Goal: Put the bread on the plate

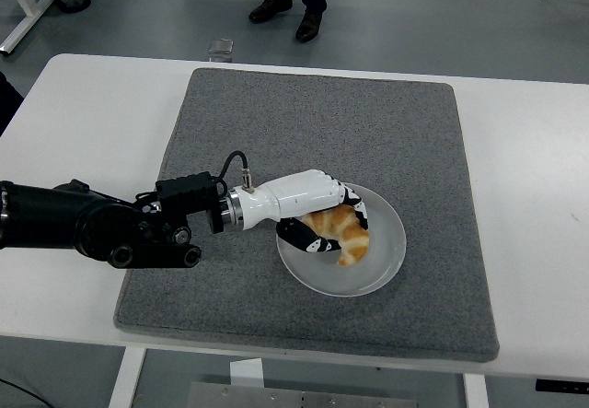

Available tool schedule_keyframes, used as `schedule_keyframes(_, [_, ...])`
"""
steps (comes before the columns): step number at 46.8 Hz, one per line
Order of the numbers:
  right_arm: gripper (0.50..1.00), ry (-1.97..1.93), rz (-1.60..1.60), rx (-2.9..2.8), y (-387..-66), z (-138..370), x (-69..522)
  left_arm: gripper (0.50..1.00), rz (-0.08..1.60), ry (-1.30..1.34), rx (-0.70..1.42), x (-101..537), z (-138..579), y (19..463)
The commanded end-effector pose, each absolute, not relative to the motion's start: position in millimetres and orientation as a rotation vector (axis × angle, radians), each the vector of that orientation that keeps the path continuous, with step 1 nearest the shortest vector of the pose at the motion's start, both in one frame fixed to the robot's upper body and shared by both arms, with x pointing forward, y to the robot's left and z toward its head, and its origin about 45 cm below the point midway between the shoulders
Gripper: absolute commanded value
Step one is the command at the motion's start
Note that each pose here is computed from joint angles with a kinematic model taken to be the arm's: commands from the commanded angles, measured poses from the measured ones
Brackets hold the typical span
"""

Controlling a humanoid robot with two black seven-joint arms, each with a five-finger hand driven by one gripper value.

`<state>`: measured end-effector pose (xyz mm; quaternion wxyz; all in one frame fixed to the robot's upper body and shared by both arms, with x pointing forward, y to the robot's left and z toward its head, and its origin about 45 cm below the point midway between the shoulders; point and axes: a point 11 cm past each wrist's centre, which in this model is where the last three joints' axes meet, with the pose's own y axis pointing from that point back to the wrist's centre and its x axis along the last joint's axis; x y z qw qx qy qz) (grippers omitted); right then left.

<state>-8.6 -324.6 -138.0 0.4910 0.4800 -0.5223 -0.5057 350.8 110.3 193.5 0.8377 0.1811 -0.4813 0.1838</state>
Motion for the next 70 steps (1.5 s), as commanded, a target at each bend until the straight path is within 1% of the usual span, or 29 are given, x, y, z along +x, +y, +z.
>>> schedule_keyframes(1, [0.952,-1.268,-1.228,1.165,-325,-138,-9,0.500,0.399,-1.022,0.383,353,195,111])
schedule_keyframes(11, [0.952,-1.268,-1.228,1.165,-325,-138,-9,0.500,0.430,-1.003,0.370,354,197,110])
schedule_keyframes(12, [0.952,-1.268,-1.228,1.165,-325,-138,-9,0.508,0.431,-1.001,0.370,354,196,110])
schedule_keyframes(14, [0.952,-1.267,-1.229,1.167,-324,-138,-9,0.544,0.437,-0.997,0.367,354,196,109])
schedule_keyframes(17, [0.952,-1.268,-1.228,1.165,-325,-138,-9,0.625,0.446,-0.988,0.362,353,195,109])
schedule_keyframes(18, [0.952,-1.268,-1.228,1.165,-325,-138,-9,0.640,0.447,-0.985,0.362,353,195,109])
schedule_keyframes(21, [0.952,-1.268,-1.228,1.165,-325,-138,-9,0.664,0.448,-0.980,0.364,352,193,110])
schedule_keyframes(23, [0.952,-1.268,-1.228,1.165,-325,-138,-9,0.698,0.448,-0.979,0.365,352,193,110])
schedule_keyframes(26, [0.952,-1.268,-1.228,1.165,-325,-138,-9,0.726,0.449,-0.978,0.365,352,192,111])
schedule_keyframes(29, [0.952,-1.267,-1.229,1.167,-324,-138,-9,0.737,0.450,-0.977,0.366,352,192,111])
schedule_keyframes(32, [0.954,-1.268,-1.228,1.165,-325,-138,-9,0.767,0.449,-0.975,0.367,351,191,112])
schedule_keyframes(34, [0.952,-1.268,-1.228,1.165,-325,-138,-9,0.776,0.450,-0.976,0.367,351,191,112])
schedule_keyframes(35, [0.952,-1.268,-1.228,1.165,-325,-138,-9,0.799,0.449,-0.973,0.368,351,190,112])
schedule_keyframes(37, [0.952,-1.268,-1.228,1.165,-325,-138,-9,0.872,0.450,-0.971,0.367,351,191,111])
schedule_keyframes(40, [0.952,-1.268,-1.228,1.165,-325,-138,-9,0.943,0.450,-0.971,0.367,351,191,111])
schedule_keyframes(44, [0.952,-1.267,-1.229,1.167,-324,-138,-9,0.986,0.451,-0.971,0.368,351,191,113])
schedule_keyframes(58, [0.952,-1.267,-1.229,1.167,-324,-138,-9,0.990,0.462,-0.967,0.361,352,195,112])
schedule_keyframes(70, [0.952,-1.267,-1.230,1.168,-324,-138,-9,0.990,0.550,-0.922,0.316,365,219,115])
